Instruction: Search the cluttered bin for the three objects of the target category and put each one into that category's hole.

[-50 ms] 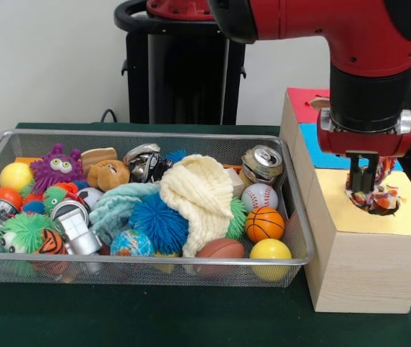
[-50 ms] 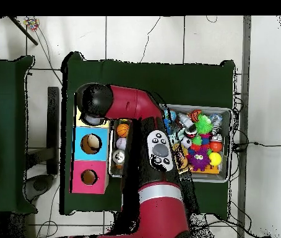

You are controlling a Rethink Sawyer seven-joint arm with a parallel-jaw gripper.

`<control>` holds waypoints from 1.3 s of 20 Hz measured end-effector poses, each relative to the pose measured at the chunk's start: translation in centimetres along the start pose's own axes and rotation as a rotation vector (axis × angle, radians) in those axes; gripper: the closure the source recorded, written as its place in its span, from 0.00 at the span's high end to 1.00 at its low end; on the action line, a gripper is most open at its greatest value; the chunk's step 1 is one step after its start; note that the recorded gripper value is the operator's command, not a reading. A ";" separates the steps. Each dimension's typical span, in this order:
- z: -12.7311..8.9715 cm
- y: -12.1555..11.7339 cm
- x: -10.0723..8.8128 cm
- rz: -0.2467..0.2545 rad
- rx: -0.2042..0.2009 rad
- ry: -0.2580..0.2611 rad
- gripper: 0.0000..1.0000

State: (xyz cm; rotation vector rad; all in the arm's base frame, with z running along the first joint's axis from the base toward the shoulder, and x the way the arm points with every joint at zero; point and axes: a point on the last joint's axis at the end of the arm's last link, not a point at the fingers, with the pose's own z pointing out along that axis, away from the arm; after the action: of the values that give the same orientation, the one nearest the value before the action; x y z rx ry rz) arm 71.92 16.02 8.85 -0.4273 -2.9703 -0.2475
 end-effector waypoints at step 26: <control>0.5 -0.6 -0.6 0.029 -0.053 0.033 0.00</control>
State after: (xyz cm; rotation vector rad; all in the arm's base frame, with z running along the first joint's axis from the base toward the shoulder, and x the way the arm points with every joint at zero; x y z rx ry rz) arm 72.30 15.32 8.21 -0.4671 -2.9292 -0.3275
